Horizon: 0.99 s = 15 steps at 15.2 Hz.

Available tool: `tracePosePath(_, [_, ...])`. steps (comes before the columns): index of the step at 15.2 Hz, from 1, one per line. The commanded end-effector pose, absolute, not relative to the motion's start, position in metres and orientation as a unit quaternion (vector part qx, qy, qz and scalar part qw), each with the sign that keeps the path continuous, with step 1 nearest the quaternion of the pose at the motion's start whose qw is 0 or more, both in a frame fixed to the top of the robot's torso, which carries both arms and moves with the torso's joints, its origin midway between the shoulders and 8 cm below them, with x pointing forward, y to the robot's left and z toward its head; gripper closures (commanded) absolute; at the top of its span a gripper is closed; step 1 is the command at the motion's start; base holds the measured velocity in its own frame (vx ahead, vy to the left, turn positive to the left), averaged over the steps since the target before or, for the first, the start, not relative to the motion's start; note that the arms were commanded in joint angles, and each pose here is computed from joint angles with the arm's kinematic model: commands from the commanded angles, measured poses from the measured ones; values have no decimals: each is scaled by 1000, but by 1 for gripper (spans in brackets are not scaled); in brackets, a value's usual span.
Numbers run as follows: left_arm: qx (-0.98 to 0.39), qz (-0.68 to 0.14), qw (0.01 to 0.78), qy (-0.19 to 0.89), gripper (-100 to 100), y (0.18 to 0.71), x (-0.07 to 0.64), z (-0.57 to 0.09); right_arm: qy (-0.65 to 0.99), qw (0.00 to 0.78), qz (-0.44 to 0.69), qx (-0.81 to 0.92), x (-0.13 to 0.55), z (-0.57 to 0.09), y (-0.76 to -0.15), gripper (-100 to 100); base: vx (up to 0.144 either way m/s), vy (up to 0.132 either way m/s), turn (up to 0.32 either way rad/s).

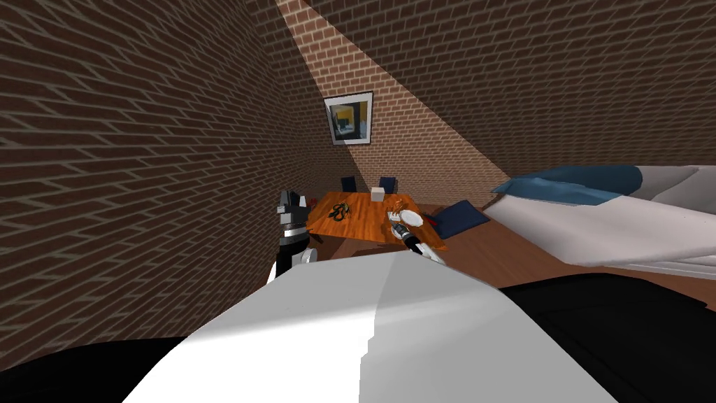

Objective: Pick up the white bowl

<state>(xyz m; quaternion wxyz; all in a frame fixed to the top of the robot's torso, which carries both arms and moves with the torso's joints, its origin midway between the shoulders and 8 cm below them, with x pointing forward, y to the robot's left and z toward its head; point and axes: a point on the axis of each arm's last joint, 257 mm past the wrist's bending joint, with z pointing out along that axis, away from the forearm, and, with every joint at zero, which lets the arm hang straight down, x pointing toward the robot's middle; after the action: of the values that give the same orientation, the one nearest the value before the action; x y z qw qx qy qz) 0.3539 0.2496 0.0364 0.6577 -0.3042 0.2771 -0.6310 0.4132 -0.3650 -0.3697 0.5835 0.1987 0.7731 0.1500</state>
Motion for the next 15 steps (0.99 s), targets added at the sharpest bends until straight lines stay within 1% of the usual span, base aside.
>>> tracePosePath(1, [-304,-631,658,277,0,250,354,36,789,570,125,192,410,-387,-377,-100,-2,9,235])
tracePosePath(2, [-304,-631,658,277,0,250,354,36,792,565,122,195,407,-394,-379,-100,0,2,82])
tracePosePath(3, [-304,-631,658,277,0,250,354,36,804,558,94,179,406,-402,-388,-100,-1,10,194])
tracePosePath(5, [-304,-631,658,277,0,250,354,36,813,545,87,186,397,-418,-394,-100,-1,6,160])
tracePosePath(6, [-304,-631,658,277,0,250,354,36,825,535,59,171,394,-428,-404,-100,-1,9,194])
tracePosePath(8, [-304,-631,658,277,0,250,354,36,833,521,52,178,383,-443,-410,-100,0,6,140])
tracePosePath(9, [-304,-631,658,277,0,250,354,36,847,504,22,165,375,-458,-423,-100,-1,10,224])
tracePosePath(11, [-304,-631,658,277,0,250,354,36,851,497,18,168,369,-466,-426,-100,1,6,141])
tracePosePath(12, [-304,-631,658,277,0,250,354,36,863,481,-10,154,361,-478,-438,-100,0,10,185])
tracePosePath(15, [-304,-631,658,277,0,250,354,36,880,450,-44,144,341,-502,-455,-100,1,10,261])
